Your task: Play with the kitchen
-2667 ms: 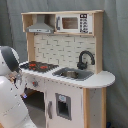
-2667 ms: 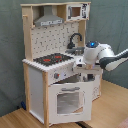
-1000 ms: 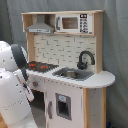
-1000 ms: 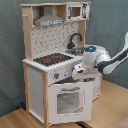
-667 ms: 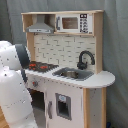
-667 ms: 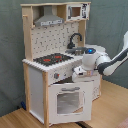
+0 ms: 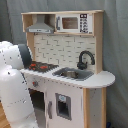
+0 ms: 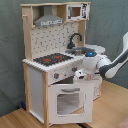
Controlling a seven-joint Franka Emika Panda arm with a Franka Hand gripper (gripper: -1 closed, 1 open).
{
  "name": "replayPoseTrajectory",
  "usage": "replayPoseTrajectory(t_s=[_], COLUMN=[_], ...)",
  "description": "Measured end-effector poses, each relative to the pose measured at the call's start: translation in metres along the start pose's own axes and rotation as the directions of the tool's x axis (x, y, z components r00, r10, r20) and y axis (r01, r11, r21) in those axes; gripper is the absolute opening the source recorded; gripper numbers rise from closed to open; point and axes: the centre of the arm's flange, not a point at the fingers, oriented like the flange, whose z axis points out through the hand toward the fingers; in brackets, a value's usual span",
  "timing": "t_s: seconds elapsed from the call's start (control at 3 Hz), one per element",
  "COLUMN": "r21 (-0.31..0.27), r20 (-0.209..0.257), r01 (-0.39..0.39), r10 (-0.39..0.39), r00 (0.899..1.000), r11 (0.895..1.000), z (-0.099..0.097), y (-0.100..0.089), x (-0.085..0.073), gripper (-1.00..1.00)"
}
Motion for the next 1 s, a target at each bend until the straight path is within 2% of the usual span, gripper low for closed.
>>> replayPoseTrajectory(t_s=[0.33,0.67,1.0], r21=[-0.017,-0.038,-0.052], r20=[-0.015,-0.043,-0.069], r01=[-0.07,-0.158,-0.21], r10=[0.069,0.157,0.206], r00=[0.997,0.987,0.976], r11=[0.997,0.987,0.976], z=[-0.003,-0.009,-0.015], y=[-0.008,-0.006,-0.016], x=[0.013,0.019,0.038], gripper=[-1.0,-1.0,-1.0])
